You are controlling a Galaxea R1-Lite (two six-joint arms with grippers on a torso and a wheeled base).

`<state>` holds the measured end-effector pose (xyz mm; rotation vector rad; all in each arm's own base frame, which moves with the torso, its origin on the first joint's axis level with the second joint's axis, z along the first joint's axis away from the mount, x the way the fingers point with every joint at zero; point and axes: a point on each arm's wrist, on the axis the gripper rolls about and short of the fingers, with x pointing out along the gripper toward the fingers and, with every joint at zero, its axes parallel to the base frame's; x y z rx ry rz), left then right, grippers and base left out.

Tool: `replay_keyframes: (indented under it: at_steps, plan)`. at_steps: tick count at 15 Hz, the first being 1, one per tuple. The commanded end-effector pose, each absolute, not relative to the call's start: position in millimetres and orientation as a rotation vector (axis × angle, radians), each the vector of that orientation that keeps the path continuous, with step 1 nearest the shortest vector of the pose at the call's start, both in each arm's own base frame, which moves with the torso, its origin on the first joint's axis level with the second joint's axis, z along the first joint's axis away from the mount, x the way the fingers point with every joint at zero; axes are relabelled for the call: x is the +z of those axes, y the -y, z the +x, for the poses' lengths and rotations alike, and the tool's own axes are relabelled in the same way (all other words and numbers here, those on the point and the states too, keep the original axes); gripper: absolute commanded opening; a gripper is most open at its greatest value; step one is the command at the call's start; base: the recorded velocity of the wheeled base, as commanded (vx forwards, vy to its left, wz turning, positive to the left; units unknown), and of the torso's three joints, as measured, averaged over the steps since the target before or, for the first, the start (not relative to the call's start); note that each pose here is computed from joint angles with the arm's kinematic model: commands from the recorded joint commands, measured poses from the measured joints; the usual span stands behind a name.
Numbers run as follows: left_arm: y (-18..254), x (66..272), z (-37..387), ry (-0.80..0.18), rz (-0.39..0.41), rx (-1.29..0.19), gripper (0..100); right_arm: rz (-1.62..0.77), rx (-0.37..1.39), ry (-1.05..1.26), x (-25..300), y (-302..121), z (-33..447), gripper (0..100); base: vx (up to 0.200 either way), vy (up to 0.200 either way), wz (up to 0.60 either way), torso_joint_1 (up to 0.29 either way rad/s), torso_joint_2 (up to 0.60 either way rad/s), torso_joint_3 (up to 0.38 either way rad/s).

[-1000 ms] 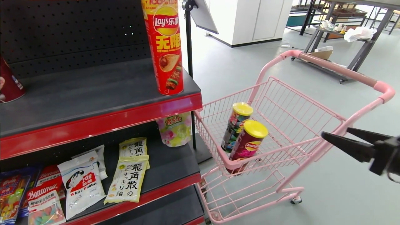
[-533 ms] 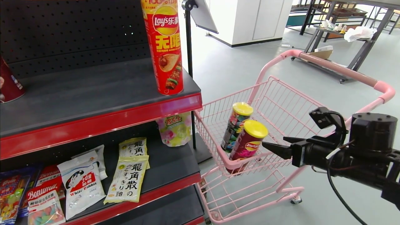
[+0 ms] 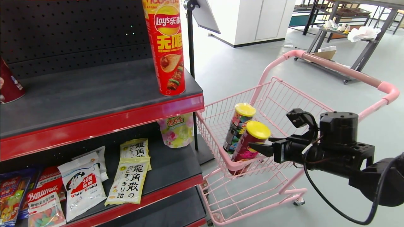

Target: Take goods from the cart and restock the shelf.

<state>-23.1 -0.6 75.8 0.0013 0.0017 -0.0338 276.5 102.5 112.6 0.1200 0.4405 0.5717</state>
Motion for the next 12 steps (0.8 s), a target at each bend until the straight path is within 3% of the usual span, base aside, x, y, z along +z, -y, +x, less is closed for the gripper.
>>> replay_keyframes:
  at_steps: [1,12]
  plan:
    - [1,76,-23,-0.003,0.001,-0.034,100,0.119,0.572,-0.461,103,-107,288,100,0.0,0.0,0.0,0.0,0.0,0.0]
    - [1,76,-23,-0.003,0.001,-0.035,100,0.125,0.567,-0.455,79,-119,326,100,0.0,0.0,0.0,0.0,0.0,0.0]
